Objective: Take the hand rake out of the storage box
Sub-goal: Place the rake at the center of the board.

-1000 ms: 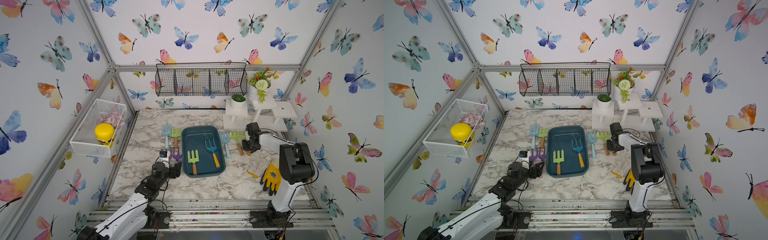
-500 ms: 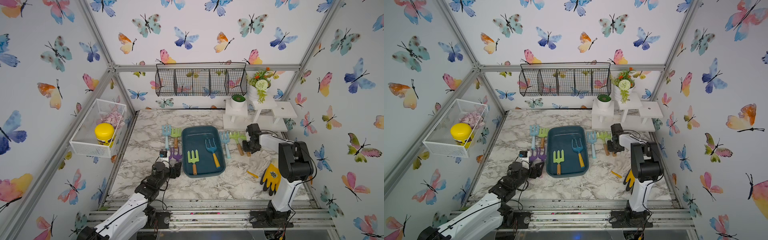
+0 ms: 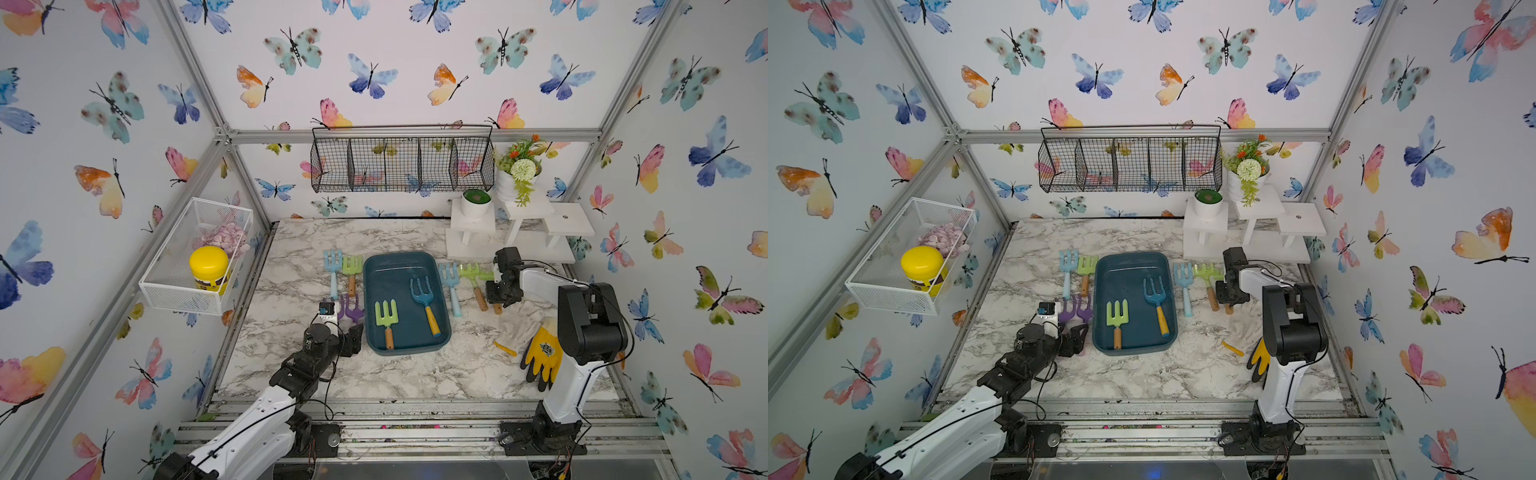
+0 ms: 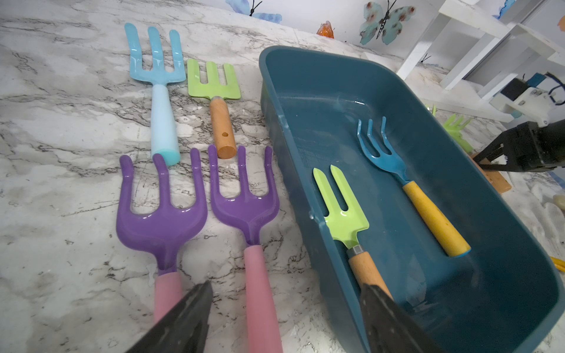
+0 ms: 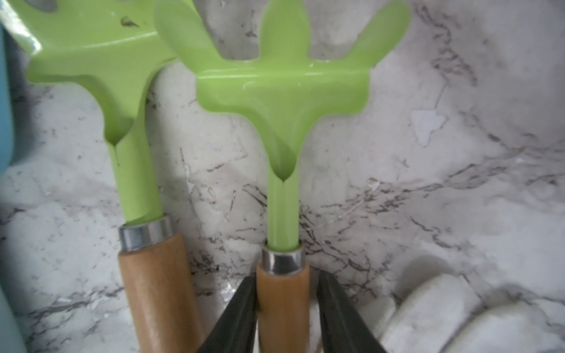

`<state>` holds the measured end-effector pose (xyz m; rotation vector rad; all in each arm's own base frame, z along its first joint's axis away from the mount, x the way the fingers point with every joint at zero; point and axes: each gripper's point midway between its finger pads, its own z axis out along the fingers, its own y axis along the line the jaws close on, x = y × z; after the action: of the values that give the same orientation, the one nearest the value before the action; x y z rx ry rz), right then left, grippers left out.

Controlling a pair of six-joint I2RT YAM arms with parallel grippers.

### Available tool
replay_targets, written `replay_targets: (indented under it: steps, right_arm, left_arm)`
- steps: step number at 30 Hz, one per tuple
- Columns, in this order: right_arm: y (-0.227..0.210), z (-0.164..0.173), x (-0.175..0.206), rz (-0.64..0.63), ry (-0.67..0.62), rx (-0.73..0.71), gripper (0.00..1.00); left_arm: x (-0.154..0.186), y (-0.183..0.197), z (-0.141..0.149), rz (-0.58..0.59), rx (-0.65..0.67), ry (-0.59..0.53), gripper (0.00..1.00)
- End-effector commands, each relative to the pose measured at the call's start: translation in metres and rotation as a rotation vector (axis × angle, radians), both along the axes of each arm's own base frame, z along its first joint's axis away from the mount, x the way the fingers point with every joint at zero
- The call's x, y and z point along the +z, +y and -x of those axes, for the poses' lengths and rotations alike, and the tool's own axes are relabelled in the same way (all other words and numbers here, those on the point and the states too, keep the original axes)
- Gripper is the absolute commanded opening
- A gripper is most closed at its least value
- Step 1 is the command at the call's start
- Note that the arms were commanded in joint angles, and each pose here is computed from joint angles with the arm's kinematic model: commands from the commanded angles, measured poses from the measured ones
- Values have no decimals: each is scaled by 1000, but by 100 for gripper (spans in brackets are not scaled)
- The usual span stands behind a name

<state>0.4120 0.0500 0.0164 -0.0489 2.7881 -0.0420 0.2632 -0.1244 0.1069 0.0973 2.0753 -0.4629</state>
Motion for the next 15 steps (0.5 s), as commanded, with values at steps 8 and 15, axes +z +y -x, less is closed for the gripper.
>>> replay_targets:
  steps: [8, 15]
  right_arm:
    - [-3, 14, -17, 8, 61, 2, 50]
    - [1, 14, -18, -14, 66, 14, 64]
  left_arm:
    - [16, -5, -5, 17, -15, -40, 81]
    - [16, -5, -5, 18, -16, -40, 81]
